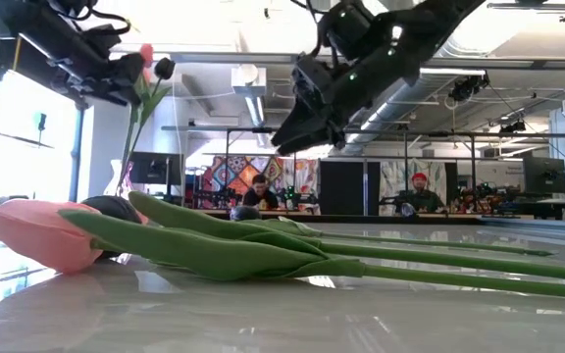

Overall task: Sort flowers into vase by color
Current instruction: Put the black flower into the purple glass vase

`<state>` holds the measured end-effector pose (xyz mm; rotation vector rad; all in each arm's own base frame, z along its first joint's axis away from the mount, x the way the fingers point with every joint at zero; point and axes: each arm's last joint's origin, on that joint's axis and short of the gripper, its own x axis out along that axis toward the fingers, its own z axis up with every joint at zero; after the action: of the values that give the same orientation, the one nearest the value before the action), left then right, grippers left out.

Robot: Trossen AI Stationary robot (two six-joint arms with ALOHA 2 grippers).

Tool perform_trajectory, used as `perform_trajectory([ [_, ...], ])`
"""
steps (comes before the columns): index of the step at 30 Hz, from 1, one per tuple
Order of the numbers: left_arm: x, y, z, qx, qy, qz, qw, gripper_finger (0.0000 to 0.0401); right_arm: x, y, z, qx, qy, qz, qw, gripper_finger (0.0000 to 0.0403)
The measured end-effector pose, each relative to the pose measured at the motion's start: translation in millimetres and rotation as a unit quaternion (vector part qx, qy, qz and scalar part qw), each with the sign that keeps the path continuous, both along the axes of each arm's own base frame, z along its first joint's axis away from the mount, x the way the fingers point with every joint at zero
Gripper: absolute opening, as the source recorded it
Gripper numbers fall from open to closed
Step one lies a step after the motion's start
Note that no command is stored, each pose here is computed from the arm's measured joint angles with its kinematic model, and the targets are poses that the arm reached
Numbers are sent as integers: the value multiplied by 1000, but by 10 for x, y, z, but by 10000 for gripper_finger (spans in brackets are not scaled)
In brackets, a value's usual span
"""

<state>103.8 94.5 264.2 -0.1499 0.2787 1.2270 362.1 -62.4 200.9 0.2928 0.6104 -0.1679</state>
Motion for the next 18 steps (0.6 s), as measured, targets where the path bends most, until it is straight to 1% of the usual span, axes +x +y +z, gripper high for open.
perform_trajectory([
  [3,-25,-38,37,3,-22,-15,1000,156,97,25,-95,-2,-19,-8,1000,135],
  [5,-48,-67,99,7,-32,-24,999,160,163,67,-148,-2,-38,-2,999,135],
  [8,-99,-119,212,17,-39,-33,999,161,217,130,-214,-3,-46,7,999,135],
  [13,-171,-198,313,40,-50,-48,997,161,229,184,-334,19,-21,1,1000,135],
  [18,-220,-272,351,53,-60,-69,994,161,255,231,-514,20,8,10,1000,135],
])
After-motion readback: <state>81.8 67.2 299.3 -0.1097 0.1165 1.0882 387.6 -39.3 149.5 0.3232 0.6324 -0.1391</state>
